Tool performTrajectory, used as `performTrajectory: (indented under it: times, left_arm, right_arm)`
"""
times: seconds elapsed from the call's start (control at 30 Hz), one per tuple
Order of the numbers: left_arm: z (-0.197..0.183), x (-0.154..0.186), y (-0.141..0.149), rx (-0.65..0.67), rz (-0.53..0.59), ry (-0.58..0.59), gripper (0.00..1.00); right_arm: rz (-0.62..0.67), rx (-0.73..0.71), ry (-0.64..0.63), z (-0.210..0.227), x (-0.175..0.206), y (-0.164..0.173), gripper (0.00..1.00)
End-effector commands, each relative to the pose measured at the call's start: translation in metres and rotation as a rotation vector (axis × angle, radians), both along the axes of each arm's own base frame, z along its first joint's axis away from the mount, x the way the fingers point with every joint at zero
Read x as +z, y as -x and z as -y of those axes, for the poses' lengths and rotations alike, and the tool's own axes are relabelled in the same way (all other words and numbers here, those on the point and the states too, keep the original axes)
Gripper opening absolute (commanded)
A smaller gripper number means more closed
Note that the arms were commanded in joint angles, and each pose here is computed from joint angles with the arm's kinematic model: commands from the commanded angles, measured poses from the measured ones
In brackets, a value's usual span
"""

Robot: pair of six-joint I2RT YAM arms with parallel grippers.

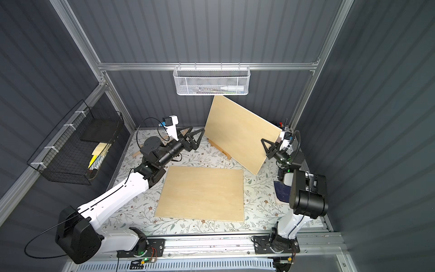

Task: Disassemble the easel
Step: Pick up the drawing board from the easel.

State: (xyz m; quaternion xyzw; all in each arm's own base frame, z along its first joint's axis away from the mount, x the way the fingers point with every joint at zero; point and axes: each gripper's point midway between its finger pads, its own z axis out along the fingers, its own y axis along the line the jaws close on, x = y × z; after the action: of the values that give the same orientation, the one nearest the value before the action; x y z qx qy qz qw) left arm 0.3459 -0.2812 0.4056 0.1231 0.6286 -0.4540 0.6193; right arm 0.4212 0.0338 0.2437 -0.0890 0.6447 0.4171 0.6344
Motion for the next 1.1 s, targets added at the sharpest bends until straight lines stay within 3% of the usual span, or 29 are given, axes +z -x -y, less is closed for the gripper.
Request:
performTrajectory:
  times: [0.0, 0.23, 1.07]
  left_arm:
    - [-0.004, 0.022, 0.004, 0.015, 0.053, 0.011, 0.99]
    - [-0.003, 0.019, 0.001, 0.022, 0.048, 0.007, 1.00]
    - [-0.006, 0.022, 0.001, 0.034, 0.053, 0.007, 0.99]
  right_arm:
    - [0.067, -0.028, -0.008, 0.002, 0.026, 0.009, 0.00]
    - [0.116, -0.128, -0.023, 0.014, 0.045, 0.023, 0.00]
    - [0.234, -0.254, -0.057, 0.021, 0.083, 0.072, 0.00]
